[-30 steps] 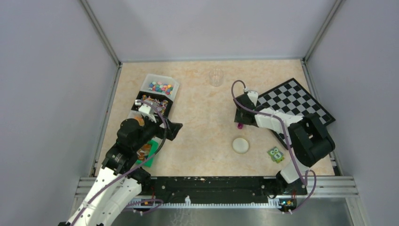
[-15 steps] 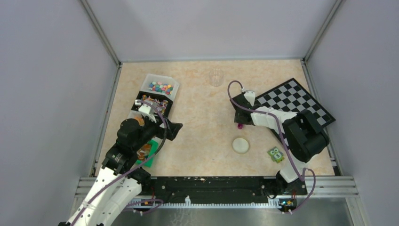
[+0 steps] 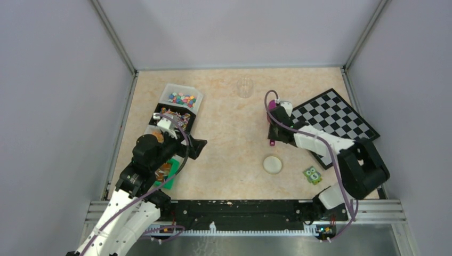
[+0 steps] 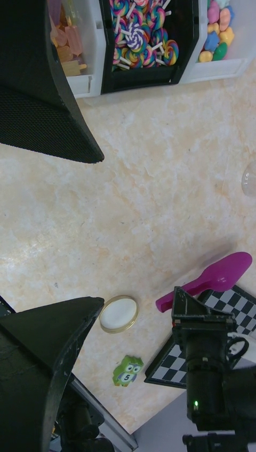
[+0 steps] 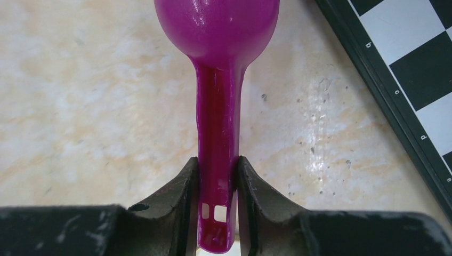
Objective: Pack the candies
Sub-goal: Pick up the spatula from the center of the board.
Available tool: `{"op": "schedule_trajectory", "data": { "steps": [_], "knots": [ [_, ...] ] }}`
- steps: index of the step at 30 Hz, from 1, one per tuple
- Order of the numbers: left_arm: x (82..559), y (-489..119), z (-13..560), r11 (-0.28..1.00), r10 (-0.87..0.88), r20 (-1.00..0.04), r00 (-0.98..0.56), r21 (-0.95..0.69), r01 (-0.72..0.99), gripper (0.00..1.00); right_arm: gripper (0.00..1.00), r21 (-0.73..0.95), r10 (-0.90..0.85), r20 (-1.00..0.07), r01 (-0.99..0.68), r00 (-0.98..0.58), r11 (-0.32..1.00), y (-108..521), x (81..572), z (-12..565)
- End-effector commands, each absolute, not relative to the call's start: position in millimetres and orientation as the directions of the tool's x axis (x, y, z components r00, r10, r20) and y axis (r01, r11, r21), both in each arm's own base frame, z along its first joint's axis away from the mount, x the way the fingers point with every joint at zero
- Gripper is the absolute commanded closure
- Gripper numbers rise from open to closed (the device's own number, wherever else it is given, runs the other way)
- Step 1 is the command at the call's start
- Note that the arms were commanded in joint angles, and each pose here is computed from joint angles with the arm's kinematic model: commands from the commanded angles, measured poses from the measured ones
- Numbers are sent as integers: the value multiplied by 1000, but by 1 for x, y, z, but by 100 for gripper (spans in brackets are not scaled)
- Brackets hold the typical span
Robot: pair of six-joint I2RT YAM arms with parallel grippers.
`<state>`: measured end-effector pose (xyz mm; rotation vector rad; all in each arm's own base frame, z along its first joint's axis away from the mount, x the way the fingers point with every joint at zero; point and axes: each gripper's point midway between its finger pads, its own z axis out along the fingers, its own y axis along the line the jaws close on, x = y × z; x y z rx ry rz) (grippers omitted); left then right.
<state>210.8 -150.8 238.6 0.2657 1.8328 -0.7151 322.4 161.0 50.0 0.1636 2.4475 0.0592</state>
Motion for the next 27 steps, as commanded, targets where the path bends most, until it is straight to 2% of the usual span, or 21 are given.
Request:
{"op": "schedule_trajectory", "data": {
  "steps": [1, 5, 9, 12, 14, 17, 20, 27],
  "knots": [
    [211, -154, 249, 775, -156, -932, -327, -321, 544, 1, 100, 273, 165, -689, -42, -706, 961, 188, 313, 100],
    [208, -158, 250, 758, -151, -933, -326, -321, 568, 1, 100, 417, 180, -691, -182, -700, 890, 210, 291, 126],
    [215, -154, 248, 778, -130, -956, -264, -264, 570, 1, 100, 572, 192, -650, -307, -735, 761, 238, 261, 152],
    [225, -149, 248, 803, -183, -944, -276, -305, 512, 1, 100, 710, 218, -604, -392, -767, 585, 261, 234, 178],
    [226, -158, 254, 773, -237, -921, -309, -371, 515, 1, 100, 785, 242, -569, -431, -786, 445, 273, 216, 198],
    [223, -180, 269, 671, -322, -863, -388, -498, 549, 2, 100, 847, 256, -522, -460, -814, 266, 280, 192, 221],
    [221, -199, 284, 549, -416, -766, -490, -641, 536, 4, 100, 871, 255, -491, -467, -833, 153, 282, 176, 235],
    [222, -227, 315, 239, -561, -512, -651, -852, 465, 11, 100, 868, 203, -495, -493, -845, 62, 284, 156, 245]
  ]
}}
